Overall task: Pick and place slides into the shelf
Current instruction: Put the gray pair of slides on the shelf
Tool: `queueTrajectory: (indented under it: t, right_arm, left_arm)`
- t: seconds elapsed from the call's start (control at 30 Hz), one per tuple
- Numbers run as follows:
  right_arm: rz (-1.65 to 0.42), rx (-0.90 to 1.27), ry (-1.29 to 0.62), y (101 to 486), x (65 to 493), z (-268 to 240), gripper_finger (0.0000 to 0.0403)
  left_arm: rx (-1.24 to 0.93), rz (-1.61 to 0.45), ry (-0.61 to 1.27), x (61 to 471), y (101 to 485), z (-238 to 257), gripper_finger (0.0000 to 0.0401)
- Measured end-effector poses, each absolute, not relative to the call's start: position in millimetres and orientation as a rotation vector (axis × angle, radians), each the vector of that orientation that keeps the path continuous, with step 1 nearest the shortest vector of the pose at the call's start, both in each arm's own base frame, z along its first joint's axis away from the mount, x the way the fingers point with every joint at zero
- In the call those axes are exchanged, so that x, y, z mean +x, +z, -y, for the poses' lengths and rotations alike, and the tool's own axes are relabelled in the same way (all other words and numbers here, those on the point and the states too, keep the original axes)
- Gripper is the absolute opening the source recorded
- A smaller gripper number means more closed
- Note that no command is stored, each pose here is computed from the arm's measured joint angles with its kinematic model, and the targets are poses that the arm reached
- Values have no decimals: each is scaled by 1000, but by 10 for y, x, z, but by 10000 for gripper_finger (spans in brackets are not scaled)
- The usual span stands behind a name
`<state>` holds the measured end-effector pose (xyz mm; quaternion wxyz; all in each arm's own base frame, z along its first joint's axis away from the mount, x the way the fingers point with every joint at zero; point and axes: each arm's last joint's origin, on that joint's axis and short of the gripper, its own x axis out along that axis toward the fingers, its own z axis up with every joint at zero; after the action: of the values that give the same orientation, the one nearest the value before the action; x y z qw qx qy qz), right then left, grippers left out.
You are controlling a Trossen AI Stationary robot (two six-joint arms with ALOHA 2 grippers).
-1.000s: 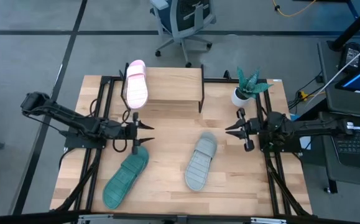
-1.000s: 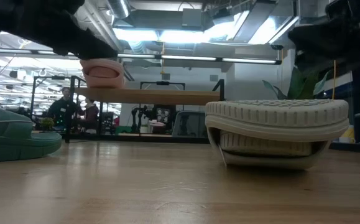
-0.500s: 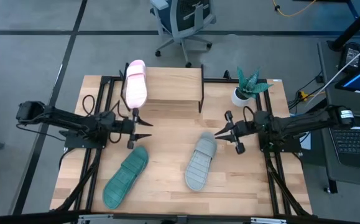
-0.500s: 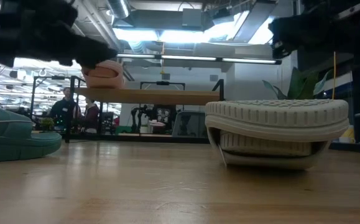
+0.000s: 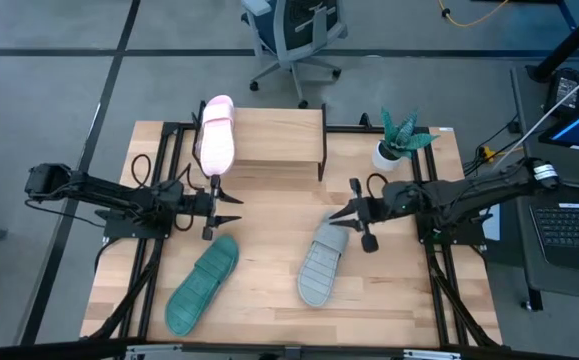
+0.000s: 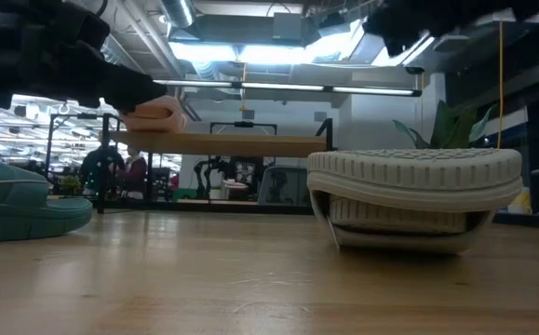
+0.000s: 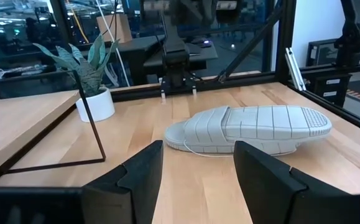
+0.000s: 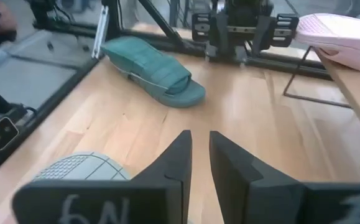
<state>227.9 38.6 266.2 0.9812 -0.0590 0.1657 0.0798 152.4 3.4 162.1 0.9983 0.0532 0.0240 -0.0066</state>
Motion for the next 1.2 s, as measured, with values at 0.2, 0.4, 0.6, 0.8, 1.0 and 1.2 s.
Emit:
queueTrajectory:
  t: [0.2, 0.4, 0.6, 0.8, 1.0, 1.2]
  right_arm:
    - [-368, -163, 113, 2932, 2346, -608, 58]
    - [-457, -102, 21, 2788, 2372, -792, 58]
    - [-485, -90, -8, 2679, 2399, -950, 58]
    - [-503, -108, -32, 2626, 2420, -980, 58]
    - [-535, -142, -93, 2570, 2447, -978, 50]
    - [-694, -91, -160, 2653, 2571, -1033, 15]
  left_arm:
    - [106, -49, -12, 1524, 1619, -35, 190]
    - [105, -50, -11, 1523, 1618, -34, 190]
    - [107, -50, -11, 1524, 1618, -35, 190]
    - [151, -49, -10, 1523, 1618, -36, 190]
    - [207, -29, -8, 1524, 1638, -37, 190]
    - [211, -27, -7, 1524, 1640, -37, 190]
